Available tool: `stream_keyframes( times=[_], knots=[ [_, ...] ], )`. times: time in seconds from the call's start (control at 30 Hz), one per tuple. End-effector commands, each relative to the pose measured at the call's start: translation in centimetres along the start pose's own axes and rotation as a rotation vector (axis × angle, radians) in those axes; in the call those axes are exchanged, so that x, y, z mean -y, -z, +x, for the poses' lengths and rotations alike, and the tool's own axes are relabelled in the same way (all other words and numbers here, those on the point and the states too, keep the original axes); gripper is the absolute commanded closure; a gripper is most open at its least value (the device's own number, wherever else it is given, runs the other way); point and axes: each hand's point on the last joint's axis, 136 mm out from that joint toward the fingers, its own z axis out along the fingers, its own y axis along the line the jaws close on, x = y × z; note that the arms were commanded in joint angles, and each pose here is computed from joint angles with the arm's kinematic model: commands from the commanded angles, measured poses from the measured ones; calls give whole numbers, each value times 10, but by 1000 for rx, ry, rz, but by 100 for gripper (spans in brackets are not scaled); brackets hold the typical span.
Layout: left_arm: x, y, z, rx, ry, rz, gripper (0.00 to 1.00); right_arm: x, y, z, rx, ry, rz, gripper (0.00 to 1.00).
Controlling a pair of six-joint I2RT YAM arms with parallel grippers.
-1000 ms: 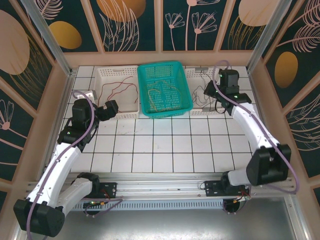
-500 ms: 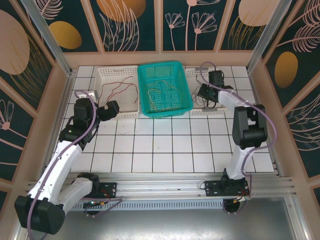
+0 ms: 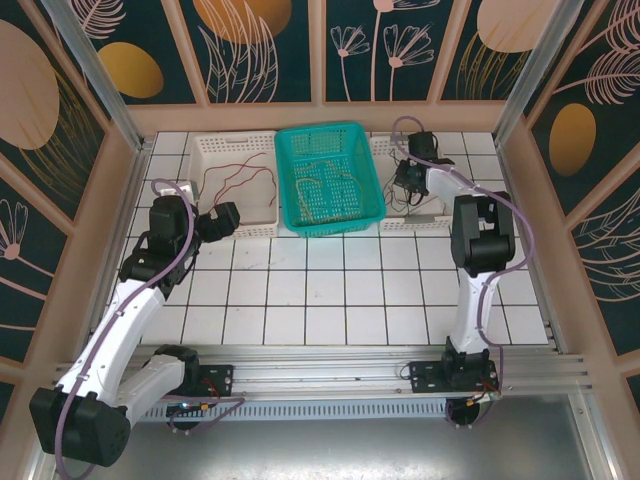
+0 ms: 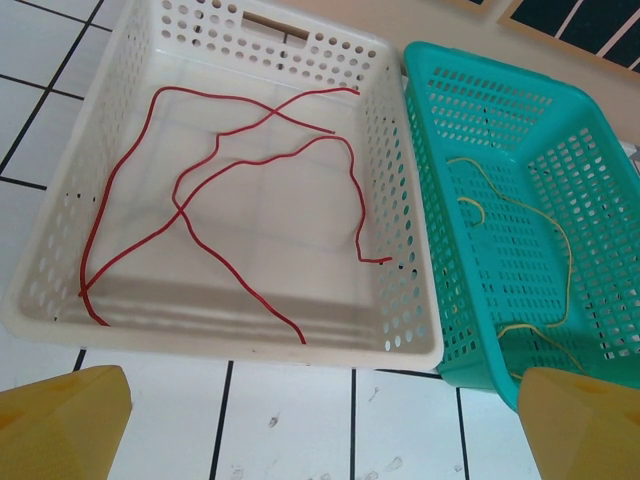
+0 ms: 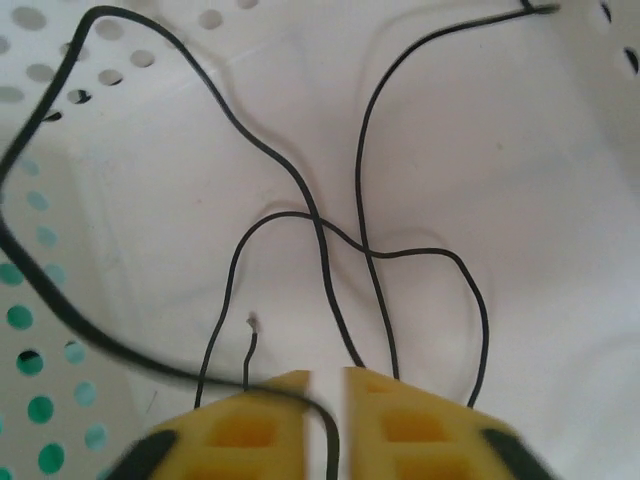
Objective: Untangle the cables
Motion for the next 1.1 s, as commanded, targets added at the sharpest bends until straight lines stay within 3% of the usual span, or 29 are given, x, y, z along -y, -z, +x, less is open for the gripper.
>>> stream_keyframes(
  times=[0.0, 0.2, 0.4, 0.5, 0.57, 0.6, 0.63, 0.8, 0.97, 1.07],
  knots=[
    [-2, -2, -1, 5, -17, -3, 1, -13, 55, -34, 117, 13, -40, 76],
    [-2, -1, 0, 3, -16, -3, 2, -20, 110, -57, 219, 12, -83, 63],
    [-3, -1, 0, 5, -17, -3, 1, -17, 155, -62, 293, -7, -110, 60],
    [-4, 2, -3, 23, -12, -11, 2, -17, 195, -59, 413, 1, -169, 56],
    [-7, 4, -6, 46, -7, -24, 1, -8, 220, -52, 511, 1, -195, 45],
    [-8, 5, -8, 57, -5, -31, 1, -4, 228, -48, 546, -3, -206, 31],
    [-11, 7, -10, 72, -3, -46, 2, 0, 239, -43, 589, -15, -225, 2],
    [-21, 13, -16, 134, 25, -94, 2, 44, 249, -10, 737, -128, -189, 1],
    [-36, 11, -12, 165, 75, -154, 1, 103, 226, 14, 726, -239, 83, 1],
    [-43, 6, -2, 182, 124, -158, 1, 118, 215, 23, 779, -190, 154, 1]
  ],
)
